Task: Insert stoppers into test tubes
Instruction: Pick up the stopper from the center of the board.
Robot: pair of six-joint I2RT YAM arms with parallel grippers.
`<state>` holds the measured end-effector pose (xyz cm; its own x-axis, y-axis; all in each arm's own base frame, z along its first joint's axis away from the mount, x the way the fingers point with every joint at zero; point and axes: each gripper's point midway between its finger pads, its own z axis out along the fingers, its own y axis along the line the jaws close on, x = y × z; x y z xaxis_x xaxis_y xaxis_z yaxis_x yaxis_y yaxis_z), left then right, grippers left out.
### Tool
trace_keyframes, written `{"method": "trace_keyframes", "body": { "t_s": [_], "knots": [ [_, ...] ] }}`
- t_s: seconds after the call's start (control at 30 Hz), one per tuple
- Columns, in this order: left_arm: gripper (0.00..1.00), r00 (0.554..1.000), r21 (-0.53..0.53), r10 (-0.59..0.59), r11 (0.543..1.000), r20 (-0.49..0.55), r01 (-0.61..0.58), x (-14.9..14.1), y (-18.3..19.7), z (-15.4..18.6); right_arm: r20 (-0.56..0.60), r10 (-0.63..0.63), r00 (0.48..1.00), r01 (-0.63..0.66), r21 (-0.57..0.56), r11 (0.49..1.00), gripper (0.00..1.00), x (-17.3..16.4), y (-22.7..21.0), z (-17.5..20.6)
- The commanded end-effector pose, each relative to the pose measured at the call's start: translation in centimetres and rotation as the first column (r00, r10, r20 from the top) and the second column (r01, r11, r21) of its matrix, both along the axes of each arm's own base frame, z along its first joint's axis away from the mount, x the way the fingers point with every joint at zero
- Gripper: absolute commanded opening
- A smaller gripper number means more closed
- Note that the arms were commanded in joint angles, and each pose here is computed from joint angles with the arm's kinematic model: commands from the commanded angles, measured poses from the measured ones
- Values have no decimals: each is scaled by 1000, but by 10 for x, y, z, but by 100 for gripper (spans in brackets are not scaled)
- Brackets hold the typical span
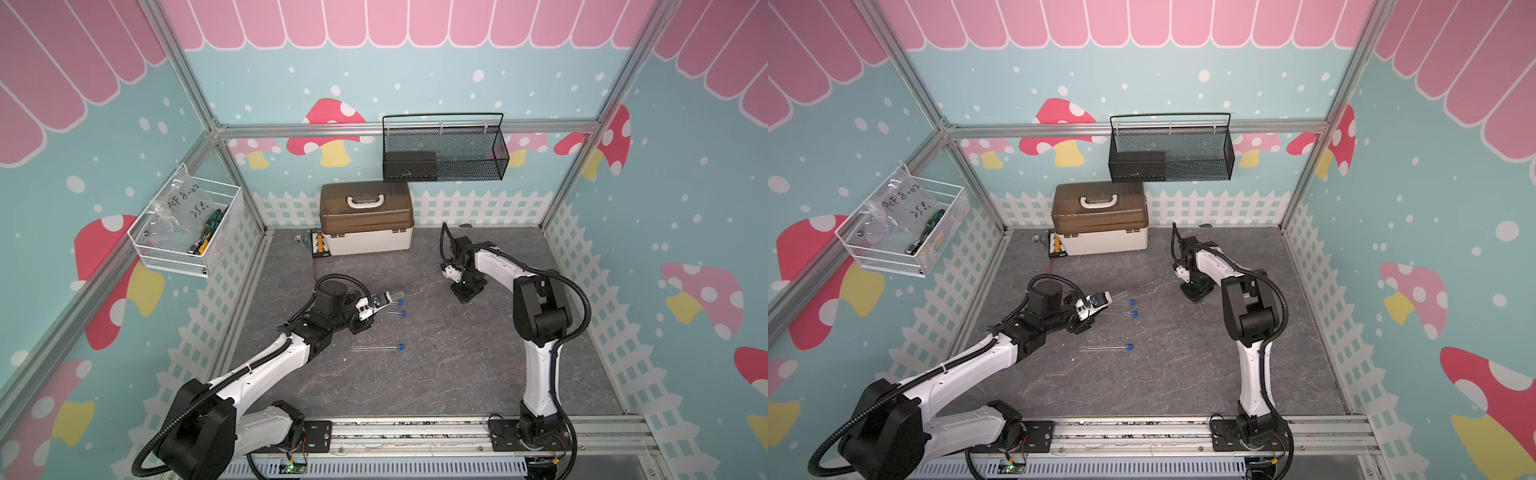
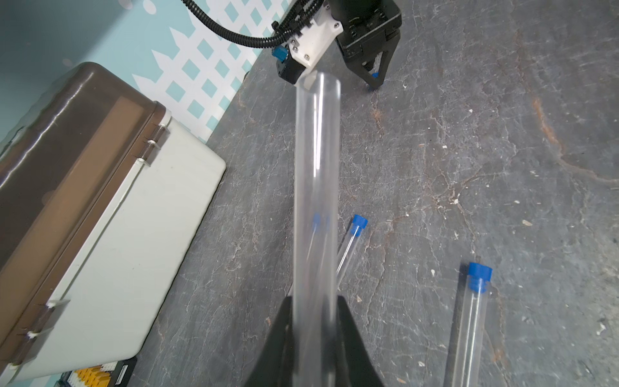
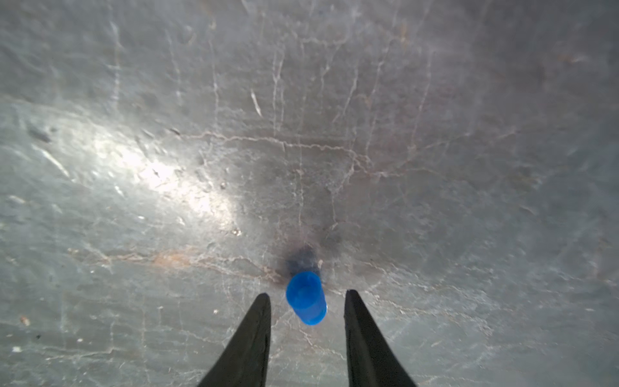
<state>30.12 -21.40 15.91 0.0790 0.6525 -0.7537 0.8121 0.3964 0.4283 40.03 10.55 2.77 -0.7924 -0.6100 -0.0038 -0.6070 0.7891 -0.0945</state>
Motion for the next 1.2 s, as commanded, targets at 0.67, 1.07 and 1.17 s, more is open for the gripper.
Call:
{"method": "trace_keyframes", "body": {
  "t_s": [0.67, 1.07, 1.17],
  "knots": [
    [0, 999, 4, -36, 999, 7, 36, -5, -1, -1, -88, -57, 994, 58, 17, 998, 22, -3, -2, -12],
    [0, 1000, 12, -10, 1000, 27, 10, -3, 4, 2, 28, -251, 968, 247, 109, 963, 8, -10, 8, 38],
    [0, 999, 5, 6, 1000, 45, -6, -1, 6, 5, 58, -272, 960, 261, 151, 953, 8, -26, 15, 62]
  ]
}}
